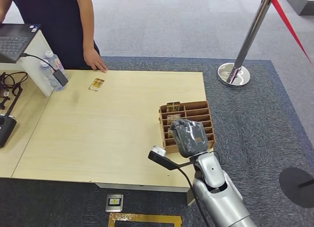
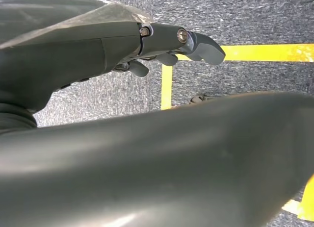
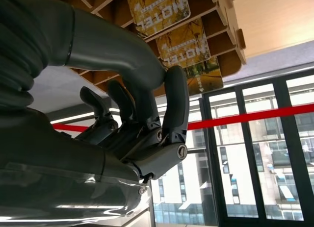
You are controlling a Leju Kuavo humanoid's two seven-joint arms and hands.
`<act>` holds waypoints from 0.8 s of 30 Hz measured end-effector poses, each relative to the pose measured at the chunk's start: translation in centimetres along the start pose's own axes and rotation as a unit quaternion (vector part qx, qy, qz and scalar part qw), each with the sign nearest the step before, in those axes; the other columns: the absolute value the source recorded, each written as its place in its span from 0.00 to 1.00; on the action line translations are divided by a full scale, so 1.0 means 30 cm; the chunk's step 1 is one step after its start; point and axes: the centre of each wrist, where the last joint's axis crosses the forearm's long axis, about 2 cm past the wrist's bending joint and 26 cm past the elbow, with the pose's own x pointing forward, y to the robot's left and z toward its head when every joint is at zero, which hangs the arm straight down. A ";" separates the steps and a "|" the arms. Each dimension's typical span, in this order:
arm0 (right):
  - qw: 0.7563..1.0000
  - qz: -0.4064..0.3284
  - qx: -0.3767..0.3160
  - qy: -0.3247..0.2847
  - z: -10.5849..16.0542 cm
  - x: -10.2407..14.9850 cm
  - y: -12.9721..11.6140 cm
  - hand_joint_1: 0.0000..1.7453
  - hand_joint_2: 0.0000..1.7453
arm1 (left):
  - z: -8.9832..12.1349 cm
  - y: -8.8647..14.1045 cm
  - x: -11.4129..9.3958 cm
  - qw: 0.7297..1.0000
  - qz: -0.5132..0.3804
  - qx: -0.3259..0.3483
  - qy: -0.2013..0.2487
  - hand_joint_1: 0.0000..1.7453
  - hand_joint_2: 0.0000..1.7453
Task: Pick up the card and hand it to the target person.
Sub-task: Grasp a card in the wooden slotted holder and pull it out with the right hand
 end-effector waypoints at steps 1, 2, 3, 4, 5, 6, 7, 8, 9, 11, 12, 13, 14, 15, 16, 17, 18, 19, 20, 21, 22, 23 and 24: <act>1.000 0.003 0.003 0.001 -0.004 -0.003 0.004 0.82 1.00 | 0.000 0.000 0.001 1.000 0.000 0.000 0.000 0.00 0.00; 1.000 0.004 0.006 0.001 -0.009 -0.005 0.007 0.82 1.00 | 0.000 0.001 0.001 1.000 0.000 0.000 0.000 0.00 0.00; 1.000 0.005 0.009 0.002 -0.013 -0.008 0.010 0.81 1.00 | 0.000 0.001 0.001 1.000 0.000 0.000 0.000 0.00 0.00; 1.000 0.005 0.011 0.003 -0.017 -0.011 0.013 0.77 1.00 | 0.000 0.001 0.001 1.000 0.000 0.000 0.000 0.00 0.00; 1.000 0.004 0.014 0.004 -0.021 -0.013 0.017 0.73 1.00 | 0.000 0.001 0.001 1.000 0.001 0.000 0.000 0.00 0.00; 1.000 0.004 0.016 0.005 -0.023 -0.016 0.021 0.64 1.00 | 0.000 0.002 0.000 1.000 0.001 -0.001 0.000 0.00 0.00; 1.000 0.003 0.019 0.006 -0.025 -0.019 0.025 0.56 1.00 | 0.000 0.001 0.000 1.000 0.001 -0.001 0.000 0.00 0.00; 1.000 0.002 0.021 0.007 -0.026 -0.022 0.029 0.50 1.00 | 0.000 0.001 0.000 1.000 0.001 -0.001 0.000 0.00 0.00; 1.000 0.002 0.023 0.008 -0.027 -0.024 0.033 0.42 1.00 | 0.000 0.001 0.000 1.000 0.000 -0.002 0.000 0.00 0.00; 1.000 0.002 0.026 0.009 -0.030 -0.027 0.039 0.39 1.00 | 0.000 0.001 0.000 1.000 0.000 -0.002 0.000 0.00 0.00; 1.000 0.002 0.027 0.010 -0.032 -0.028 0.041 0.36 1.00 | 0.000 0.001 0.000 1.000 -0.001 -0.003 0.000 0.00 0.00; 1.000 0.002 0.028 0.010 -0.033 -0.029 0.043 0.36 1.00 | 0.000 0.001 0.000 1.000 -0.002 -0.003 0.000 0.00 0.00; 1.000 0.001 0.028 0.011 -0.034 -0.030 0.044 0.35 1.00 | 0.000 0.001 0.000 1.000 -0.002 -0.003 0.000 0.00 0.00; 1.000 0.000 0.028 0.011 -0.035 -0.031 0.046 0.33 1.00 | 0.000 0.001 0.000 1.000 -0.003 -0.003 0.000 0.00 0.00; 1.000 0.000 0.028 0.012 -0.035 -0.032 0.047 0.33 1.00 | 0.000 0.001 0.001 1.000 -0.004 -0.003 0.000 0.00 0.00; 0.999 -0.001 0.029 0.013 -0.035 -0.033 0.048 0.33 1.00 | 0.000 0.001 0.001 1.000 -0.005 -0.003 0.000 0.00 0.00; 0.999 -0.001 0.030 0.013 -0.035 -0.034 0.050 0.33 1.00 | 0.000 0.001 0.001 1.000 -0.007 -0.004 0.001 0.00 0.00; 0.999 -0.002 0.031 0.014 -0.034 -0.035 0.052 0.34 1.00 | -0.001 0.001 0.001 1.000 -0.008 -0.004 0.000 0.00 0.00; 0.999 -0.002 0.031 0.015 -0.032 -0.035 0.054 0.34 1.00 | -0.001 0.001 0.002 1.000 -0.009 -0.004 0.000 0.00 0.00; 0.999 -0.002 0.032 0.015 -0.031 -0.036 0.056 0.34 1.00 | -0.001 0.001 0.002 1.000 -0.010 -0.005 0.000 0.00 0.00; 0.999 -0.001 0.033 0.015 -0.030 -0.037 0.058 0.35 1.00 | -0.001 0.000 0.002 1.000 -0.011 -0.005 0.000 0.00 0.00; 0.999 -0.001 0.034 0.016 -0.029 -0.038 0.059 0.36 1.00 | -0.001 0.000 0.003 1.000 -0.012 -0.005 0.000 0.00 0.00; 0.999 -0.001 0.036 0.016 -0.028 -0.039 0.061 0.39 1.00 | -0.001 0.000 0.003 1.000 -0.012 -0.005 -0.001 0.00 0.00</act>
